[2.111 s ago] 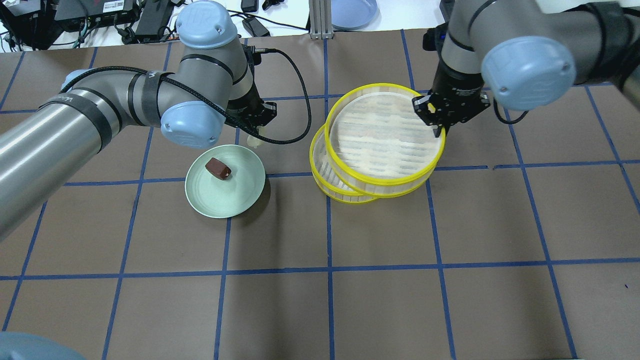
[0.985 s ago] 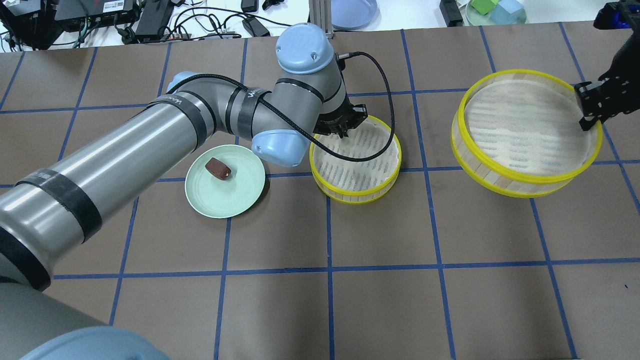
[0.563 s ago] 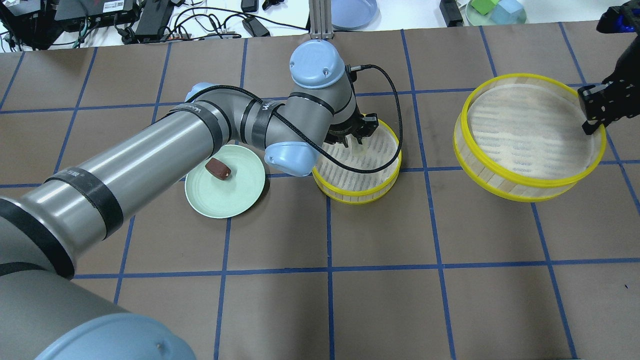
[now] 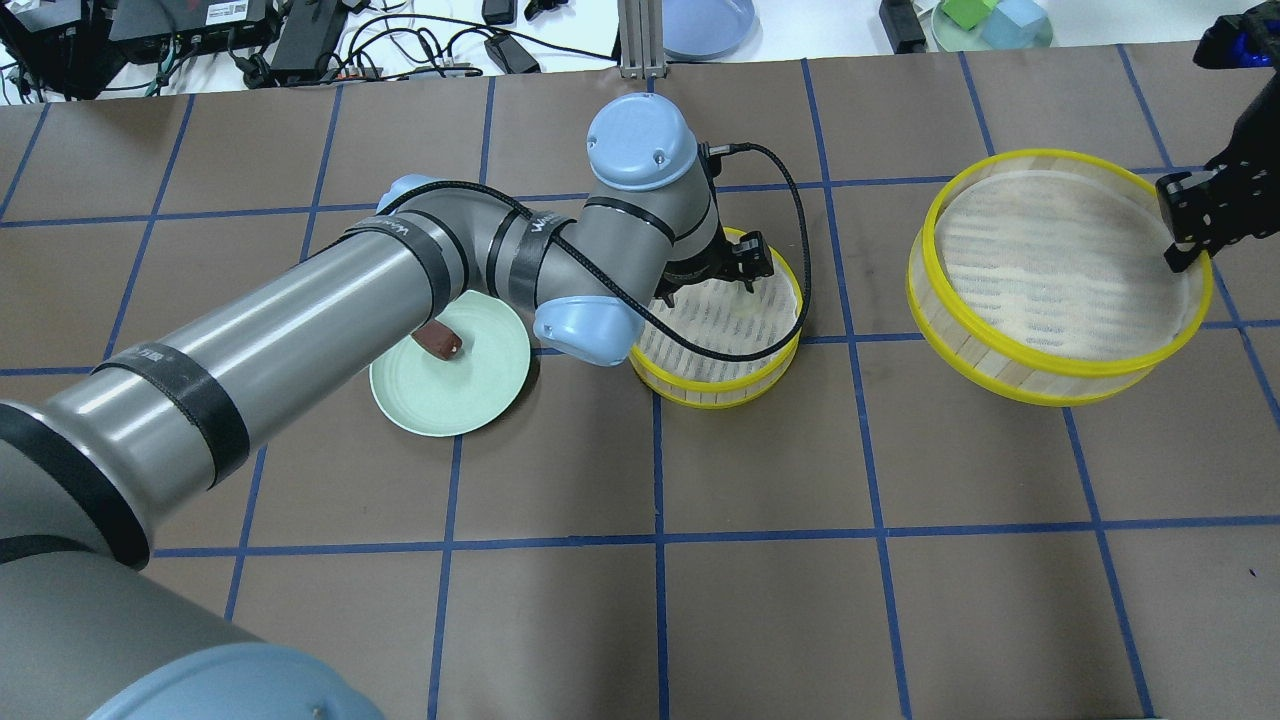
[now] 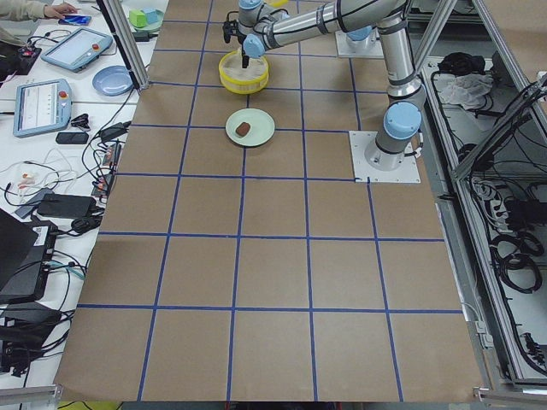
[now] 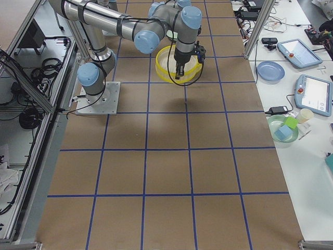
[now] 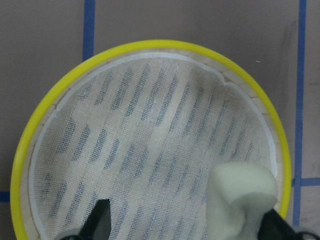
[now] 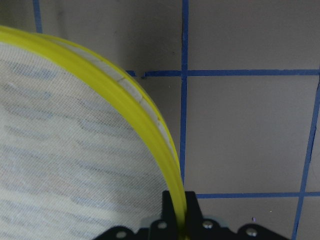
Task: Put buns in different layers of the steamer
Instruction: 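Lower the white bun into the bottom tier and release with the left gripper, then move the left gripper to the brown bun while the right gripper restacks the top tier, then grasp the brown bun with the left gripper and lift it, then carry the brown bun into the top tier while the right gripper withdraws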
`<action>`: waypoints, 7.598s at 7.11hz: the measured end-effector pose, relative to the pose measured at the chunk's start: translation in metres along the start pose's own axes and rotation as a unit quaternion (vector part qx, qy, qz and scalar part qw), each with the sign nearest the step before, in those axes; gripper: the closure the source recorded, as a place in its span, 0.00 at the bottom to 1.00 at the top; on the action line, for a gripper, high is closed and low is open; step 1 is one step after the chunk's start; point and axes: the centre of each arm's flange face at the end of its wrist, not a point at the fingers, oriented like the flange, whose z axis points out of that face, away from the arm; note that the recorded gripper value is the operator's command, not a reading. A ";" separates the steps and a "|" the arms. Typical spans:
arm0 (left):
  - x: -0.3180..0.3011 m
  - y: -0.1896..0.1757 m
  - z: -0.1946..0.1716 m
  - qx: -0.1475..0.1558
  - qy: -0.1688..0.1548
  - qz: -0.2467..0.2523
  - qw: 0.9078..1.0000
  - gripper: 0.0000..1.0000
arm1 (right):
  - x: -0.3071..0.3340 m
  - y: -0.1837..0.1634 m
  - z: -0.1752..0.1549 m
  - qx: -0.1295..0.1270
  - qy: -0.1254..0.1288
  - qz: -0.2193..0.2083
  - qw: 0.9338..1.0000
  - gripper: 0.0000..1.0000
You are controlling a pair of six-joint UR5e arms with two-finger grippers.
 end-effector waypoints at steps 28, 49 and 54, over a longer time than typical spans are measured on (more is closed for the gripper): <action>-0.294 -0.058 -0.003 -0.135 -0.111 -0.007 0.985 0.70 | -0.287 -0.094 0.145 0.012 0.000 0.077 0.997 1.00; -0.152 -0.068 -0.151 -0.003 -0.091 -0.039 0.995 0.97 | -0.257 0.010 -0.024 0.086 0.005 0.023 0.996 0.00; -0.060 -0.033 -0.152 -0.002 -0.093 -0.046 0.995 0.95 | -0.251 0.050 -0.078 0.105 0.007 -0.001 0.994 0.00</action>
